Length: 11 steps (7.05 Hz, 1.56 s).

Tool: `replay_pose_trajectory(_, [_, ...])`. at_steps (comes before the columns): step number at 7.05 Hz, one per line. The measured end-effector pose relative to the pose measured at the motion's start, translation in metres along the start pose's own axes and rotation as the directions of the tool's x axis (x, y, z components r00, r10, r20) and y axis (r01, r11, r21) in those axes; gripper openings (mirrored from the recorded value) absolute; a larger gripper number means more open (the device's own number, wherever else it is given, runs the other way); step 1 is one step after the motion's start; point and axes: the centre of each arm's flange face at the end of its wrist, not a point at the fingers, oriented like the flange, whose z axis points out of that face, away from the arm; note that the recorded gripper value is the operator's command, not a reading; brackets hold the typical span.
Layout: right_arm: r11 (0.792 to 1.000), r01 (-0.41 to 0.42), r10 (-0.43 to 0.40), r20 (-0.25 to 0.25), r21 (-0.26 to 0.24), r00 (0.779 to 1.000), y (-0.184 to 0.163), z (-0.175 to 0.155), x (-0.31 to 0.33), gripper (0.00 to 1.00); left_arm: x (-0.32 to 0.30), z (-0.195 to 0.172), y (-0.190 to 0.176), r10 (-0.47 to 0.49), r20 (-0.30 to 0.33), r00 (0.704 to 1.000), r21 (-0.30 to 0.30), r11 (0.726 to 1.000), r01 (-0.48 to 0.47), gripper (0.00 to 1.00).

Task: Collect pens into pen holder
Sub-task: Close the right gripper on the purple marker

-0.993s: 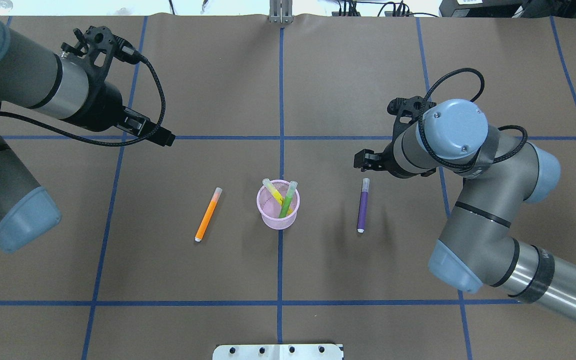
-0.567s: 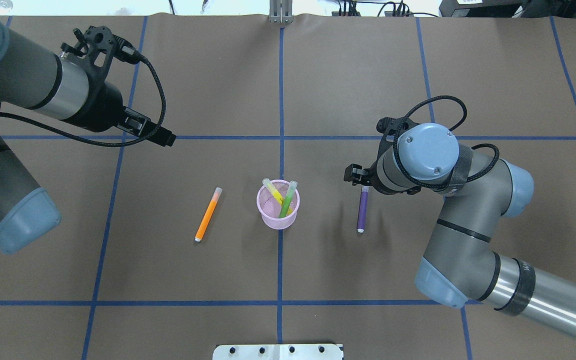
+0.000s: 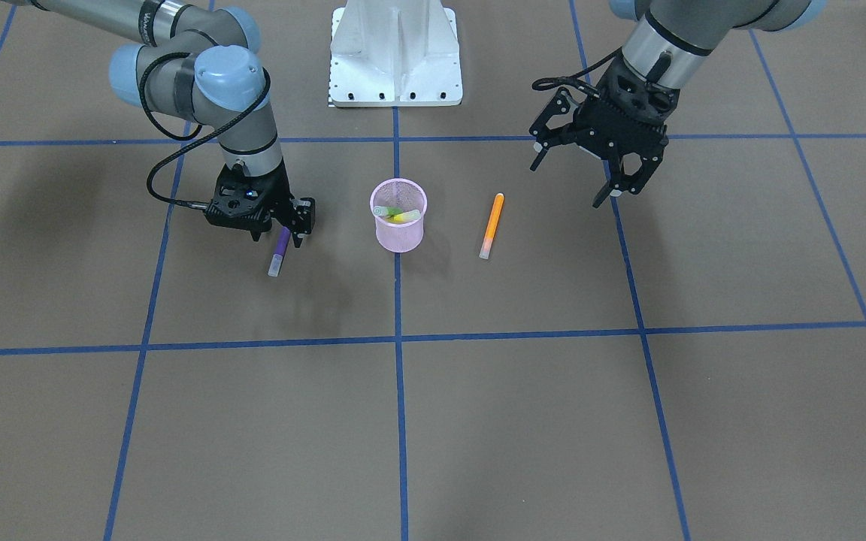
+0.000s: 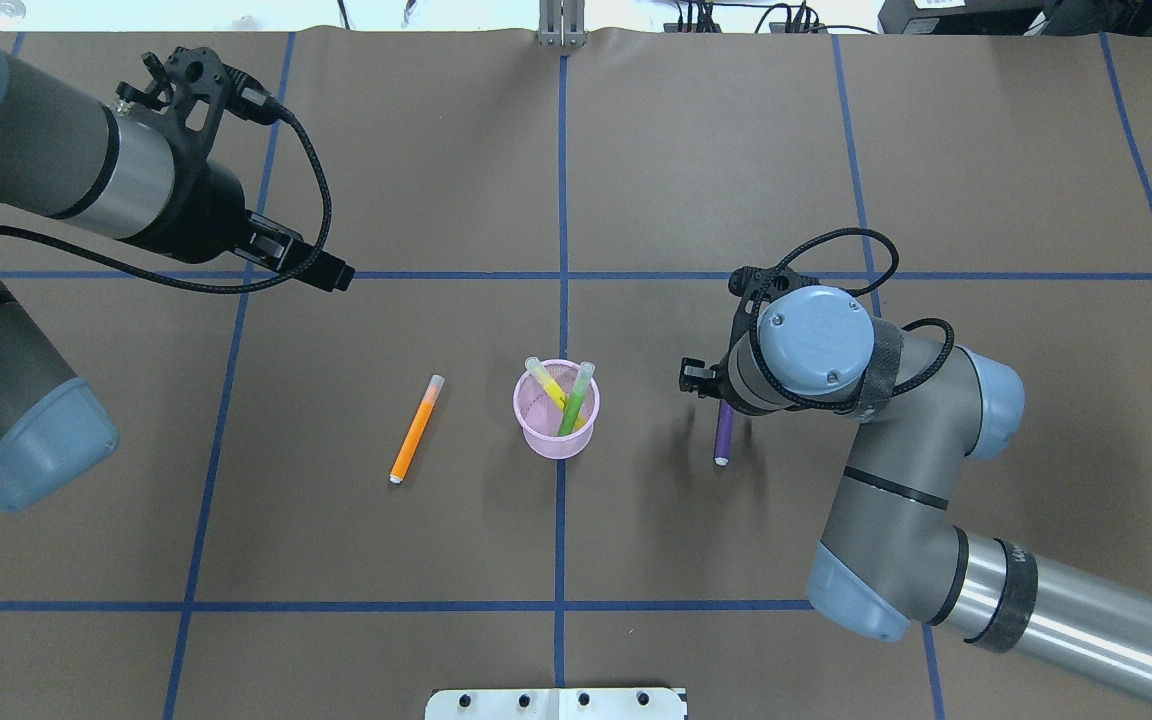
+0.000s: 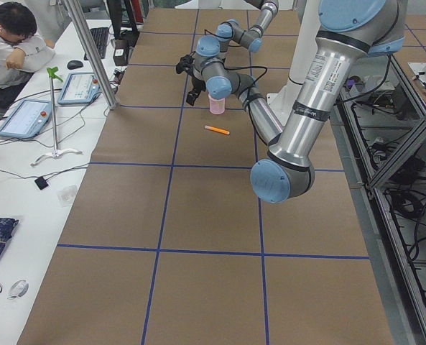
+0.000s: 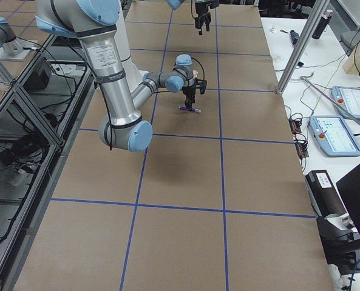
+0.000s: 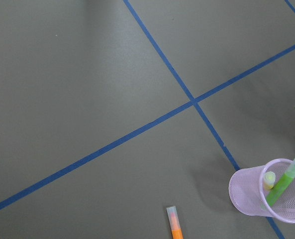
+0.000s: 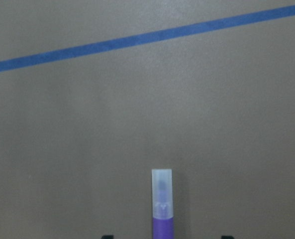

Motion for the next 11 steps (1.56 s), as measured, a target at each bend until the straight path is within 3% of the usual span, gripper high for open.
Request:
replay_pose_trajectory(3, [1.000, 0.021, -0.021, -0.021, -0.009, 1.000, 0.008, 0.013, 0.000, 0.49, 0.001, 0.001, 0.000, 0.001, 0.012, 1.000, 0.010, 1.000, -0.001, 1.00])
replay_pose_trajectory(4, [1.000, 0.024, -0.024, -0.028, -0.010, 0.999, 0.008, 0.016, 0.002, 0.40, 0.001, 0.001, 0.000, 0.001, 0.012, 1.000, 0.009, 1.000, -0.001, 1.00])
replay_pose_trajectory(5, [1.000, 0.027, -0.028, -0.031, -0.011, 0.999, 0.009, 0.018, 0.002, 0.13, 0.001, 0.002, 0.000, 0.002, 0.012, 1.000, 0.009, 1.000, -0.002, 1.00])
replay_pose_trajectory(6, [0.999, 0.030, -0.031, -0.031, -0.011, 0.999, 0.008, 0.018, 0.002, 0.00, 0.001, 0.002, 0.000, 0.002, 0.012, 1.000, 0.009, 1.000, -0.002, 1.00])
replay_pose_trajectory(9, [0.999, 0.035, -0.035, -0.024, -0.005, 0.999, 0.004, 0.014, 0.000, 0.00, 0.001, 0.003, 0.000, 0.001, 0.013, 1.000, 0.007, 1.000, -0.001, 1.00])
replay_pose_trajectory(10, [0.999, 0.041, -0.041, -0.016, 0.012, 0.999, -0.002, 0.008, 0.000, 0.00, 0.001, 0.003, 0.000, 0.001, 0.013, 1.000, 0.006, 1.000, -0.001, 1.00])
replay_pose_trajectory(11, [0.995, 0.073, -0.073, -0.004, 0.065, 0.997, -0.011, -0.005, -0.002, 0.00, 0.001, 0.006, 0.001, 0.003, 0.014, 1.000, 0.002, 1.000, -0.003, 1.00])
